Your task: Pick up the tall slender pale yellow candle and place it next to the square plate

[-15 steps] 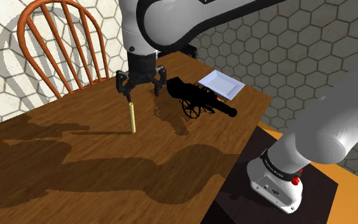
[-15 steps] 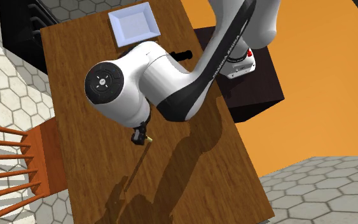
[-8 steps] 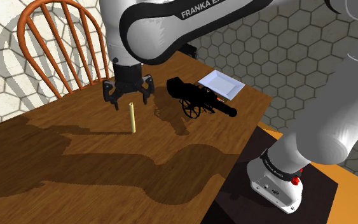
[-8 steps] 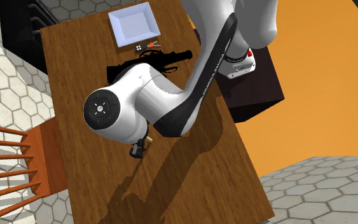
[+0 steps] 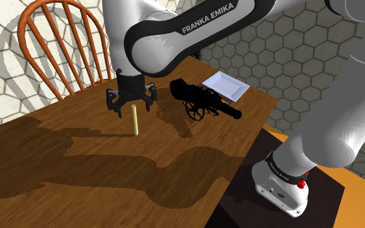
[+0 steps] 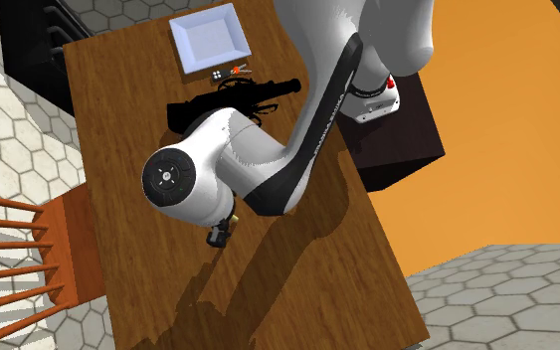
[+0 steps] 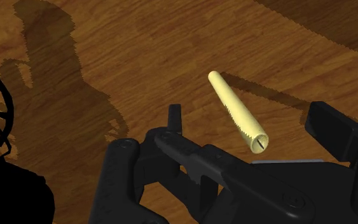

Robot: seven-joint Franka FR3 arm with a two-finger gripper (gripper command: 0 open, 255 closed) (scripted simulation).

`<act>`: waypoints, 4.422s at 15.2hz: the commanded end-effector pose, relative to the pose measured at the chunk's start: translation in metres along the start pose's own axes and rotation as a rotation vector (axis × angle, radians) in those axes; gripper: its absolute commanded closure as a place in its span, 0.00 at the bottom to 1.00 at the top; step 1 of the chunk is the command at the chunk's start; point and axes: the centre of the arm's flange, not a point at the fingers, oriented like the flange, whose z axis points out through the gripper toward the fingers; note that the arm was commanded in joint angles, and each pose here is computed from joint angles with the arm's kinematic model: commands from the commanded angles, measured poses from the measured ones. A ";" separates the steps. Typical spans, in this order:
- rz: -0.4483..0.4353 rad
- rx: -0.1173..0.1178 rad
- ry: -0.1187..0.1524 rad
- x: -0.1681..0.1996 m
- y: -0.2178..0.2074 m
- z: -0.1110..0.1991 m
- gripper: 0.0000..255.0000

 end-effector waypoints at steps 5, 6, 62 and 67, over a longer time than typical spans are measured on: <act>0.000 0.000 0.000 0.000 0.000 0.000 1.00; 0.000 0.000 0.000 0.000 0.000 0.000 1.00; 0.000 0.000 0.000 0.001 0.063 -0.228 1.00; 0.000 0.000 0.000 0.011 0.129 -0.229 1.00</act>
